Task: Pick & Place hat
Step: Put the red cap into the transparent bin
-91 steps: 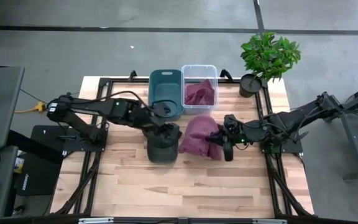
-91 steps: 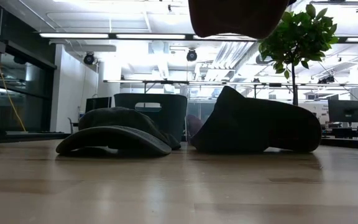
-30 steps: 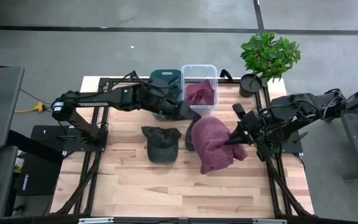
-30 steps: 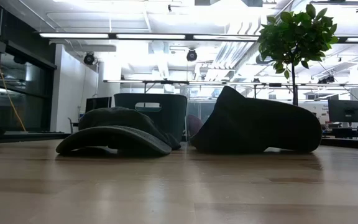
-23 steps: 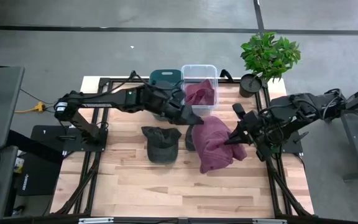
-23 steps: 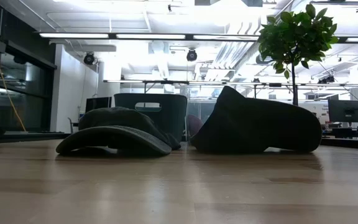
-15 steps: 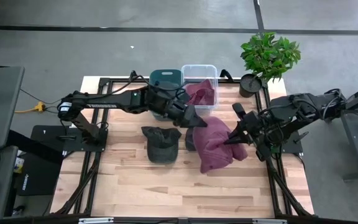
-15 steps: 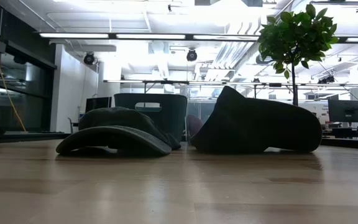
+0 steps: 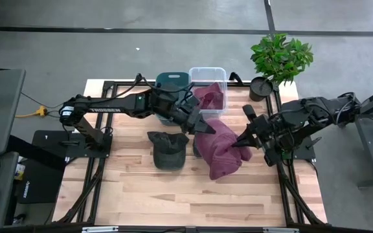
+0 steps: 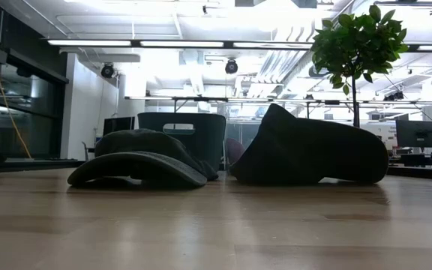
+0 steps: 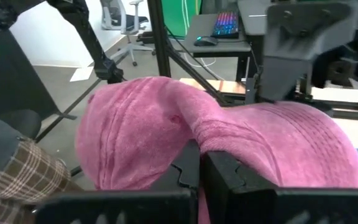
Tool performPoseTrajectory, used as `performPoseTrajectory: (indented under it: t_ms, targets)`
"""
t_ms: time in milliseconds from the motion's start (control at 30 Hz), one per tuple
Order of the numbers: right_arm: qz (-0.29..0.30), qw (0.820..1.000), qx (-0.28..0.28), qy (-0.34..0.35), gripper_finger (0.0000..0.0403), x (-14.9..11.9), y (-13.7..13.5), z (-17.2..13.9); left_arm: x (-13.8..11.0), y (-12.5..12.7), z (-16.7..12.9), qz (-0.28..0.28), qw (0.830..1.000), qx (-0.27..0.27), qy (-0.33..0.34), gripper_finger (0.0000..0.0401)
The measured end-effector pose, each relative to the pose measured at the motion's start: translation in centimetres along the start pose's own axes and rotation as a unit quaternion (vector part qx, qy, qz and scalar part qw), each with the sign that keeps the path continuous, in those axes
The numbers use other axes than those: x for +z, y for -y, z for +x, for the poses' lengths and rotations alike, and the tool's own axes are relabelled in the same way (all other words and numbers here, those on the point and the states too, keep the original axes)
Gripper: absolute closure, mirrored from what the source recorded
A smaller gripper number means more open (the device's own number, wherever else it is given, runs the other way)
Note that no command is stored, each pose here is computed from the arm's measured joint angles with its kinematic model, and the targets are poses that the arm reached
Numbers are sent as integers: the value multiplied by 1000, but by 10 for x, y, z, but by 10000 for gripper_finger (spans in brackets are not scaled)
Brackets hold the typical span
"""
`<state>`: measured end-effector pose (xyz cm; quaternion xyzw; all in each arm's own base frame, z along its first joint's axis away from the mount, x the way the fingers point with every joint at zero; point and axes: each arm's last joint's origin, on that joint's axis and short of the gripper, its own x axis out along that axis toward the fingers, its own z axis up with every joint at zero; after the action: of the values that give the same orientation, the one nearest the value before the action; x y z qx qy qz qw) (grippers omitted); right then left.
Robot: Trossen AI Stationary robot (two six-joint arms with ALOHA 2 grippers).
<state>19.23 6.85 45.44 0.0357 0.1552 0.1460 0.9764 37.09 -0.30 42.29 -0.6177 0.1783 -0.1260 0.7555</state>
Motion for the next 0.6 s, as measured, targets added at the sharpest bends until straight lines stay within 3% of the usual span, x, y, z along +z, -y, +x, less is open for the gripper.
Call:
performPoseTrajectory:
  t_ms: [367, 467, 600]
  targets:
    - [12, 998, -57, -2, 403, -1, 4, 0, -2, 1, 1, -8, 1000, -2, -6, 125]
    - [13, 998, -61, -1, 403, -2, 4, 0, -2, 1, 1, -8, 1000, -2, -6, 149]
    - [18, 998, -67, 0, 403, -1, 4, 0, -3, 1, 1, -3, 1000, -2, -8, 210]
